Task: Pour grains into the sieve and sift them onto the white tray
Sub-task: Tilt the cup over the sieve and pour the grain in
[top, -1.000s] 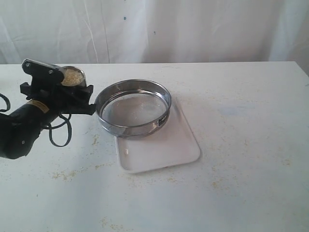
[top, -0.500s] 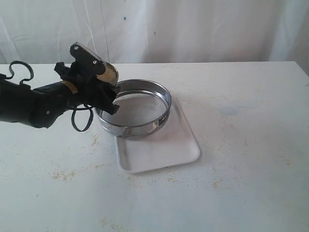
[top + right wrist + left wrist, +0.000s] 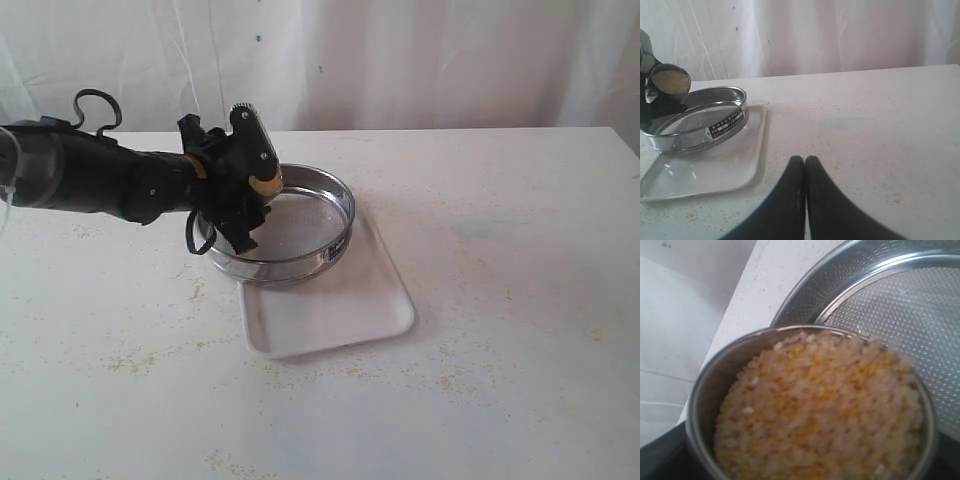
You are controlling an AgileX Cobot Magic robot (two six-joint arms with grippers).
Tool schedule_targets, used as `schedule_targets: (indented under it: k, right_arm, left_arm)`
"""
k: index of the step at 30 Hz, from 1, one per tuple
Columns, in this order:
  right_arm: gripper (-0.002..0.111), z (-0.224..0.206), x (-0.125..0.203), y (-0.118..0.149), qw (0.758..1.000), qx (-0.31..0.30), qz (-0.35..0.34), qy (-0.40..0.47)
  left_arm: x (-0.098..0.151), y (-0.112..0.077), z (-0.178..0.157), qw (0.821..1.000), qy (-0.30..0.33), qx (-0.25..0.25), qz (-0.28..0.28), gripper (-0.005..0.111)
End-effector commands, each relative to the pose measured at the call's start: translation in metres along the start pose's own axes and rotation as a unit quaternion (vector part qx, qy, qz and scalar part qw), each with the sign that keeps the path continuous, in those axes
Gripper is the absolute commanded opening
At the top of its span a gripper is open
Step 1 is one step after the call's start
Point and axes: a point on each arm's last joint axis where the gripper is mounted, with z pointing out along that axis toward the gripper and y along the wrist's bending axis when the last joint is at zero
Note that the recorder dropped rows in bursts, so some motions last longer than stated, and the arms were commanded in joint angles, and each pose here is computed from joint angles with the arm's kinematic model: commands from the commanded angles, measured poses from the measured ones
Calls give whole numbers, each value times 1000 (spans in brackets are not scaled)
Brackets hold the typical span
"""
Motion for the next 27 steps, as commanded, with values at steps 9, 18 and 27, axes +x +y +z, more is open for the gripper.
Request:
schedule_targets:
  k: [9,18,27]
  right_arm:
    - [0,0,2,-1,1000,4,1,2]
    - [0,0,2,-1,1000,4,12,3]
    - [0,0,2,-1,1000,4,12,3]
  left_arm:
    - [-23,-6,19,983,-2,33,180,0]
    - [-27,-8,20,971,-5,38,234,0]
    - [-30,-8,20,944,-12,37,328,0]
